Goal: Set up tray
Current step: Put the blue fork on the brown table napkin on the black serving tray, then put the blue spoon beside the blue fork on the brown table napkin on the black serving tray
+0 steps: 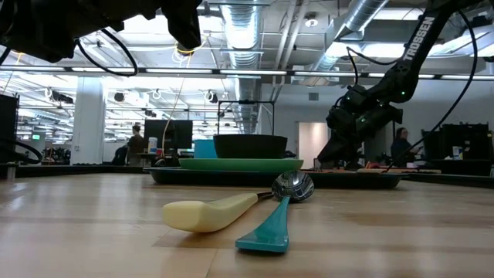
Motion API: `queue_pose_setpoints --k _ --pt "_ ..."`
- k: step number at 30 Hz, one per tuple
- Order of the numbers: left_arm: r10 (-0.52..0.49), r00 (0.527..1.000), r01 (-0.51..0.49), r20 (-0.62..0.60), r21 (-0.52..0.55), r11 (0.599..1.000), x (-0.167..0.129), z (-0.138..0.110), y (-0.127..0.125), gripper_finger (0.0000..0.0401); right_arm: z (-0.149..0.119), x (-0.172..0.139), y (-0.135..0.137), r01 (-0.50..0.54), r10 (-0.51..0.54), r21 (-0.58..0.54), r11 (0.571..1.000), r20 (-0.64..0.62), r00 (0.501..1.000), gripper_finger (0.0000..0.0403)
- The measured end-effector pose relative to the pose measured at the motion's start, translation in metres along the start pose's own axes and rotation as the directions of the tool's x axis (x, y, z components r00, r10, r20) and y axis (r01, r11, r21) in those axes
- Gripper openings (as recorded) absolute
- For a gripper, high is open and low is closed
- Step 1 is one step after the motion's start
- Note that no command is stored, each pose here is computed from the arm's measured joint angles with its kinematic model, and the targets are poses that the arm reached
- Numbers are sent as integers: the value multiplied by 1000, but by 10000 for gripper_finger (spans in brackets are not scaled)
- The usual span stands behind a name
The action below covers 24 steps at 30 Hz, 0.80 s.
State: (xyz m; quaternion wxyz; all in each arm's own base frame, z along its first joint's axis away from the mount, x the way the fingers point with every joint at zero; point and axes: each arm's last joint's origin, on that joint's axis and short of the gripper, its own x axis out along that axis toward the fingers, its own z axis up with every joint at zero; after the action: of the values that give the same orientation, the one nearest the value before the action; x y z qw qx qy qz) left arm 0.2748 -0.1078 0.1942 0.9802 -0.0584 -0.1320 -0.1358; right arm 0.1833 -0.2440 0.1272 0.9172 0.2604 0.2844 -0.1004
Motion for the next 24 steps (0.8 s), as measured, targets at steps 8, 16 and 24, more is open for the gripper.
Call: queue_pose_setpoints --k 8,16,24 --pt "0 1000 0 0 0 1000 0 0 0 142 0 0 0 -1 1 1 1000 -1 1000 56" --pt "0 1000 0 0 -20 1000 0 0 0 142 -1 0 0 -2 3 26 1000 -13 1000 56" --pt "22 999 -26 -47 -77 997 0 -5 1 142 13 -14 14 -7 6 17 1000 42 999 56"
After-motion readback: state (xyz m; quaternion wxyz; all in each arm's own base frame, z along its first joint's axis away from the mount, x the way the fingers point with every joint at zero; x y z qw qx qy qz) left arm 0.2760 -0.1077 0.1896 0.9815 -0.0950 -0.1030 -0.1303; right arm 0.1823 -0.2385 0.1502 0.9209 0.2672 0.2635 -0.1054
